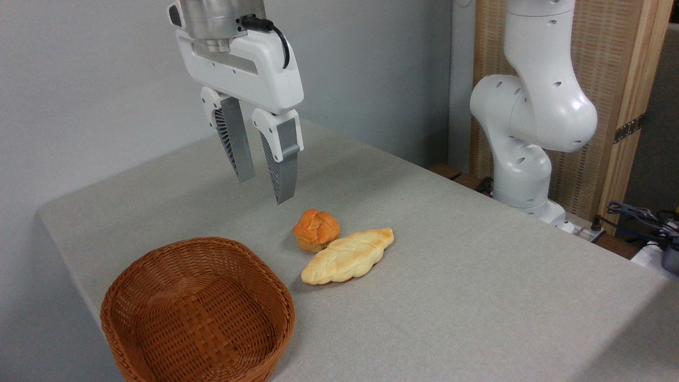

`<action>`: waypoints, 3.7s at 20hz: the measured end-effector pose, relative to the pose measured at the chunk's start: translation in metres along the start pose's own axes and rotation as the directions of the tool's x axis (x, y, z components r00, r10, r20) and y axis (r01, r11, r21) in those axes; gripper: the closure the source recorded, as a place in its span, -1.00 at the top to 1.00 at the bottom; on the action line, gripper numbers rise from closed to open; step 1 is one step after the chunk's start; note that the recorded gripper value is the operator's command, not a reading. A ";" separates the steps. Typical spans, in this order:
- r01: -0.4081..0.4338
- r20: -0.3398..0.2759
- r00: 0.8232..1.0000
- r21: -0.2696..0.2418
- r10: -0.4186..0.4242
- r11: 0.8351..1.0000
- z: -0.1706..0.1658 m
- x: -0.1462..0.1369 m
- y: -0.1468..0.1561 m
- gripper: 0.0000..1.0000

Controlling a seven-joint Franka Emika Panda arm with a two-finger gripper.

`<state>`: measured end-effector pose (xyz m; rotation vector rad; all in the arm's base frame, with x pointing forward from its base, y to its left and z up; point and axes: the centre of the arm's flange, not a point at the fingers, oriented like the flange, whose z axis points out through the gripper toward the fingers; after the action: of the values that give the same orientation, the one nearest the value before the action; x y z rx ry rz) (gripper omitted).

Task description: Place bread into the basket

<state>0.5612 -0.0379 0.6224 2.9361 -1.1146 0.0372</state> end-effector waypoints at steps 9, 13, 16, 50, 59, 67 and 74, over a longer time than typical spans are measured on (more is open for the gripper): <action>0.016 -0.003 1.000 0.002 -0.016 1.000 -0.003 -0.006 -0.007 1.00; 0.017 -0.002 1.000 0.002 -0.017 1.000 -0.003 -0.006 -0.007 1.00; 0.017 -0.001 1.000 0.001 -0.017 1.000 -0.003 -0.007 -0.007 1.00; 0.017 -0.041 0.999 0.030 -0.016 0.999 0.082 -0.070 0.043 1.00; -0.026 -0.019 0.999 0.012 0.026 1.000 0.132 -0.079 0.075 1.00; -0.029 0.019 0.999 -0.019 0.029 0.999 0.163 -0.112 0.100 1.00; -0.063 0.079 0.995 -0.067 0.068 0.996 0.198 -0.121 0.117 1.00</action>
<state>0.3976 -0.0469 0.4208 2.8675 -1.1980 -0.1172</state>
